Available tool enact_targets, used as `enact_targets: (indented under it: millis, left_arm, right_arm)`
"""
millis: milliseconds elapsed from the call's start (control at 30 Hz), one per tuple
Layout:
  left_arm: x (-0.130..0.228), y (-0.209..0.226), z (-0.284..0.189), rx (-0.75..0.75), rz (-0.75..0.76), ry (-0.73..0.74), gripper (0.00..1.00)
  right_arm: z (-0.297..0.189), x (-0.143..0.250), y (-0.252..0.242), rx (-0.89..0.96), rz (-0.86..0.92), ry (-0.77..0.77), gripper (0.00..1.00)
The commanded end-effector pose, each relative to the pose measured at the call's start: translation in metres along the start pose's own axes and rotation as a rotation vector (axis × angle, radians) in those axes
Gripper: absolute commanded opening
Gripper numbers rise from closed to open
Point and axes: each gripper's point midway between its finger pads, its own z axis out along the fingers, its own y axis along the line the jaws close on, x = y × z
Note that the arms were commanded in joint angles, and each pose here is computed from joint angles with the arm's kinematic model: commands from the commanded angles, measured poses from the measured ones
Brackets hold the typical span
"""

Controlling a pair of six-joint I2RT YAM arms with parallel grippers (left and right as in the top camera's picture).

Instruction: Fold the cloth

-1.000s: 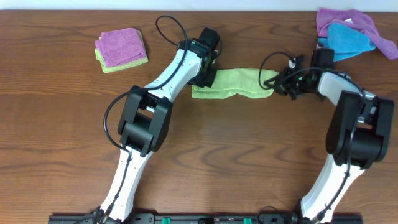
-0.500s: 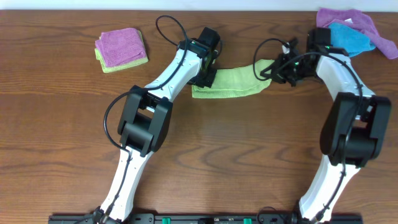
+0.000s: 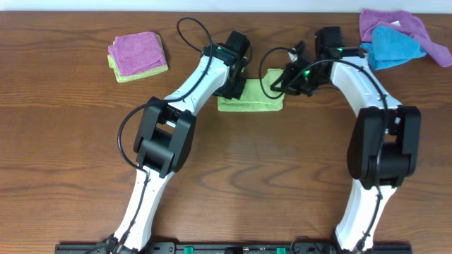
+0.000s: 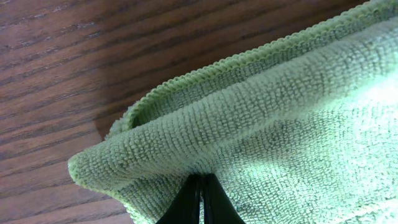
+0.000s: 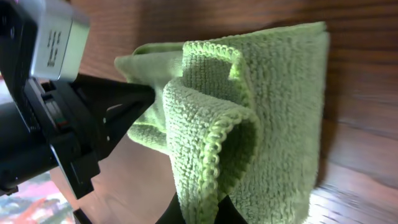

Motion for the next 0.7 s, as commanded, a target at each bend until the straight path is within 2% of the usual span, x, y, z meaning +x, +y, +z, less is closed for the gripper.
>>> enact_targets:
  millis: [0, 667]
  left_arm:
    - [0.020, 0.011, 0.020, -0.022, -0.032, 0.071, 0.06]
    - [0.019, 0.009, 0.020, 0.001, -0.052, 0.069, 0.05]
  right_arm:
    - [0.007, 0.000, 0.011, -0.010, -0.022, 0.008, 0.01]
    - [0.035, 0.003, 0.042, 0.016, -0.077, -0.005, 0.01]
